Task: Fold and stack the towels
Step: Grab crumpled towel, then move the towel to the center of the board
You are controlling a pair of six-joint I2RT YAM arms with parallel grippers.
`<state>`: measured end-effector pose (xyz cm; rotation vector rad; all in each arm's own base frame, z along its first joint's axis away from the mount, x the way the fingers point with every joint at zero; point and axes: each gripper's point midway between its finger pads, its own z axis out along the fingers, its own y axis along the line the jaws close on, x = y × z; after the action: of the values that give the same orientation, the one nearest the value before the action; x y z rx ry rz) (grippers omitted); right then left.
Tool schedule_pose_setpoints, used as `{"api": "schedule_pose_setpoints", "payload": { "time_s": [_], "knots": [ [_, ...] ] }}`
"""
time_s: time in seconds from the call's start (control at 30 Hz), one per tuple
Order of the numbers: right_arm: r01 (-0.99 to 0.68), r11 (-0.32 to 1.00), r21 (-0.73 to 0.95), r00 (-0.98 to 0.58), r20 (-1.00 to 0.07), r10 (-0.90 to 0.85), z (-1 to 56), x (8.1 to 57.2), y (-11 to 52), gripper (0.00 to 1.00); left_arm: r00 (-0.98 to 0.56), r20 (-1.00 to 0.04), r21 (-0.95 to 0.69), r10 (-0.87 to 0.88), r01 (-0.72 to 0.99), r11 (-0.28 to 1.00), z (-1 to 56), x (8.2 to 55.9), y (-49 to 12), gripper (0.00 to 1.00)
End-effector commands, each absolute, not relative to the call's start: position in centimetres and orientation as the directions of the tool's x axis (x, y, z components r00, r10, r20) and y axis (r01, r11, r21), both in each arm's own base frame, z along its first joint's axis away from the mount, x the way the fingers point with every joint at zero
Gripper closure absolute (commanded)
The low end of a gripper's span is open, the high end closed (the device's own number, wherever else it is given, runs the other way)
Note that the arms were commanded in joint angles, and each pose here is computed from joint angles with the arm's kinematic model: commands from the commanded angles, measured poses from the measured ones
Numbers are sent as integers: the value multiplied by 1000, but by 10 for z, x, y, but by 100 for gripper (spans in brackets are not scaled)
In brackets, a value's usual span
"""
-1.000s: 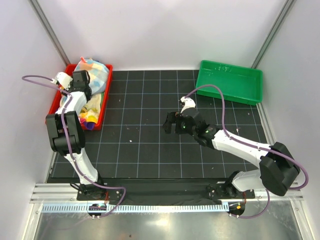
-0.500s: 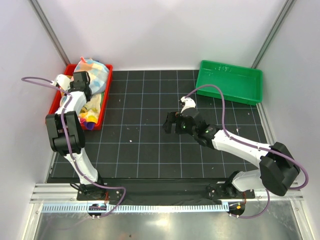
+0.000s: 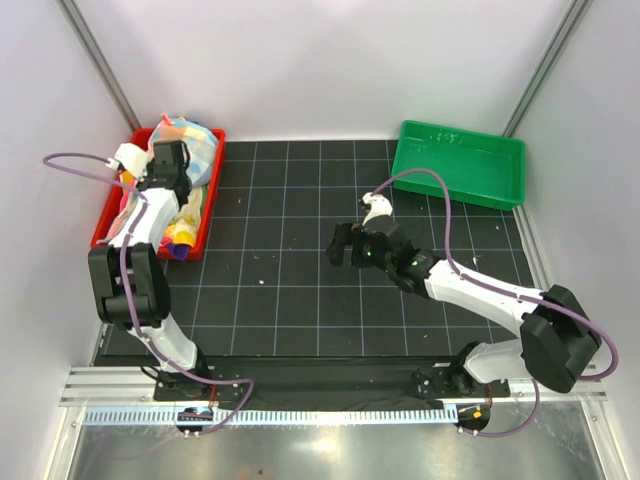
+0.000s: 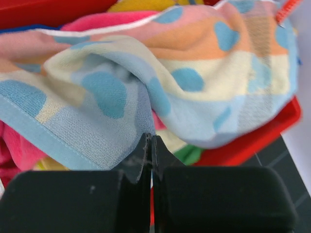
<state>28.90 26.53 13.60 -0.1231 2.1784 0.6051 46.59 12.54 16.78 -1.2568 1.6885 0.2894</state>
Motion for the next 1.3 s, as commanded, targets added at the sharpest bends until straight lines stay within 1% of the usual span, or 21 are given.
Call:
{"api": "schedule_pose_setpoints", "payload": {
  "time_s": [0.0,0.03,0.07,0.17,0.27,0.3,0.4,0.5,0.6,0.63,0.7,0.73,0.93,1.0,1.07,1.17,1.2,1.27],
  "knots": [
    [-293,871,394,-575,-801,169,160,296,264,0,91,-809,-420,-581,-782,461,210,462,98,100],
    [-288,873,393,-573,-802,172,160,297,262,0,109,-806,-435,-581,-775,458,217,459,97,100],
    [-287,875,389,-572,-803,169,159,298,261,0,86,-806,-438,-585,-752,492,219,459,75,100],
    [-275,880,387,-568,-804,176,159,301,257,0,89,-796,-458,-598,-735,501,222,449,55,100],
    [-262,884,388,-565,-804,185,159,306,252,1,70,-797,-464,-599,-707,534,221,436,24,100],
    [-258,885,387,-565,-804,187,159,307,250,0,48,-800,-460,-599,-689,560,219,433,7,100],
    [-245,890,385,-560,-806,195,159,309,245,0,13,-802,-452,-597,-665,594,214,423,-17,100],
    [-236,894,382,-561,-804,196,156,312,241,0,-50,-800,-448,-597,-613,651,209,413,-54,100],
    [-210,908,364,-574,-797,187,151,311,235,0,-131,-817,-413,-562,-548,728,201,399,-97,100],
    [-203,910,361,-572,-798,189,151,312,234,0,-173,-825,-394,-538,-507,767,199,389,-123,100],
    [-190,915,356,-571,-798,192,152,312,230,0,-192,-841,-366,-505,-486,794,193,379,-140,100],
    [-182,917,354,-570,-798,196,153,313,227,0,-227,-844,-355,-485,-442,824,190,368,-163,100],
    [-111,928,355,-547,-802,242,166,309,206,0,-304,-840,-340,-450,-352,872,168,330,-219,100],
    [-85,933,348,-539,-804,251,172,304,196,0,-345,-836,-339,-426,-287,896,163,311,-247,100],
    [-69,939,338,-525,-812,254,178,299,185,0,-388,-843,-299,-372,-235,925,151,288,-271,100],
    [-45,949,313,-524,-816,244,179,291,173,0,-422,-846,-271,-325,-184,945,141,266,-297,100],
    [-37,949,313,-512,-822,251,184,289,168,0,-441,-847,-264,-298,-139,954,141,249,-312,100],
    [-23,957,288,-512,-826,236,186,285,159,0,-461,-846,-249,-266,-99,963,134,231,-327,100]
  ]
}}
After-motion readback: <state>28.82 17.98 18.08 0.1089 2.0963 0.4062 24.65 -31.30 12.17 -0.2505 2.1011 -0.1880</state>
